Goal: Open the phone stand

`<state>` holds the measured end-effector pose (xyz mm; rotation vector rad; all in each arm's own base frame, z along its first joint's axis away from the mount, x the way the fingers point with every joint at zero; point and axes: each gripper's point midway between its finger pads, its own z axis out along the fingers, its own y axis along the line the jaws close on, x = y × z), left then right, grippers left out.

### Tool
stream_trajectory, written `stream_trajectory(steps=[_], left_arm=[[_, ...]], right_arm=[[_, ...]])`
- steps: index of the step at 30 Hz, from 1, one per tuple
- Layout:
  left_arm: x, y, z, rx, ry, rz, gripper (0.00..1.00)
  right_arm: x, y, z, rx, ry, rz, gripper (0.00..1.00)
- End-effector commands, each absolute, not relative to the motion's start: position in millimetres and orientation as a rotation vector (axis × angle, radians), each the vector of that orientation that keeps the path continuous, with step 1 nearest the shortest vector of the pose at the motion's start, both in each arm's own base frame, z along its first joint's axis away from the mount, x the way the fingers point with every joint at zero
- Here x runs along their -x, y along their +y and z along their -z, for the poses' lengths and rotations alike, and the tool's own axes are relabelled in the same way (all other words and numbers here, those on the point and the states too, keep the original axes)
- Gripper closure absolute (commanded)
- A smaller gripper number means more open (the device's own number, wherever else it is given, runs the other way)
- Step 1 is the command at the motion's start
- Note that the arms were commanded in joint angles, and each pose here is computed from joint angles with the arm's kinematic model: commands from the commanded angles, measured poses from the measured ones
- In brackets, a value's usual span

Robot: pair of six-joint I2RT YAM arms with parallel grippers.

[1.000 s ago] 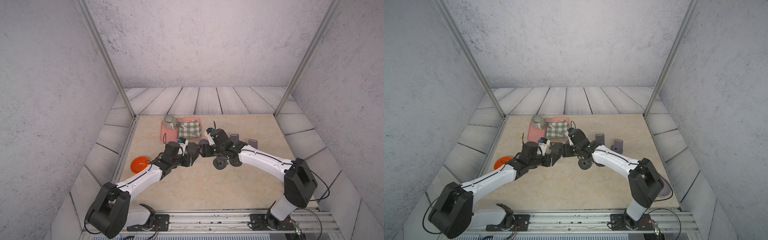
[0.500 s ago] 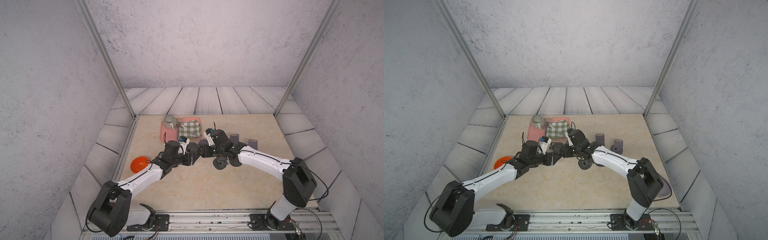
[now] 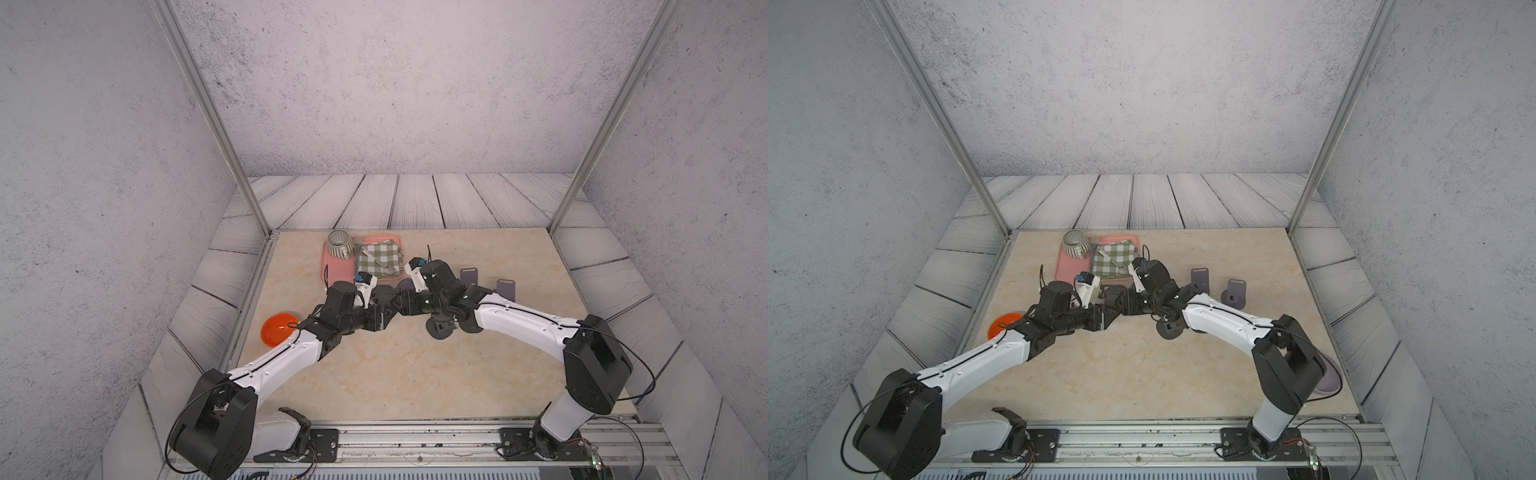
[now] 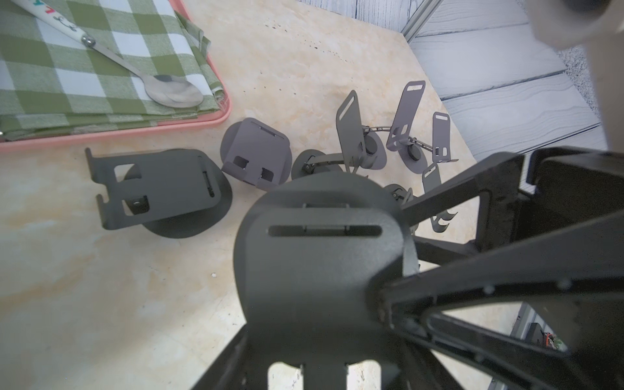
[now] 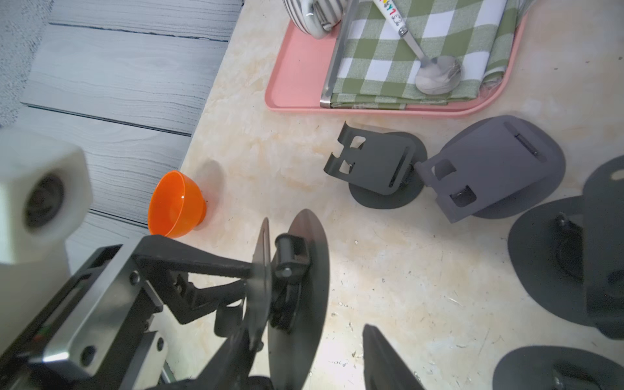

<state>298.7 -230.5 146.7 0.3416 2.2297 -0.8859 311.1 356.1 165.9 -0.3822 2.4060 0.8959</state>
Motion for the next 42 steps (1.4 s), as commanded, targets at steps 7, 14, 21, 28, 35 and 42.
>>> stream_trajectory(steps=[7, 14, 21, 28, 35, 42], left_arm=[[-307, -234, -161, -0.364, 2.157, 0.890, 0.63], [-305, -236, -163, -0.365, 2.152, 0.912, 0.63], [-298, -241, -173, -0.387, 2.113, 0.983, 0.63], [-292, -250, -177, -0.425, 2.090, 1.056, 0.63], [-290, -252, -183, -0.450, 2.076, 1.070, 0.63], [-289, -250, -182, -0.457, 2.085, 1.050, 0.63]], right_arm=[[-304, 330, -171, 0.393, 2.414, -0.772, 0.43], [-306, 333, -161, 0.399, 2.433, -0.766, 0.43], [-311, 350, -154, 0.417, 2.436, -0.829, 0.49], [-313, 362, -152, 0.419, 2.410, -0.907, 0.74], [-315, 353, -148, 0.441, 2.418, -0.824, 0.99], [-321, 327, -150, 0.484, 2.409, -0.600, 1.00]])
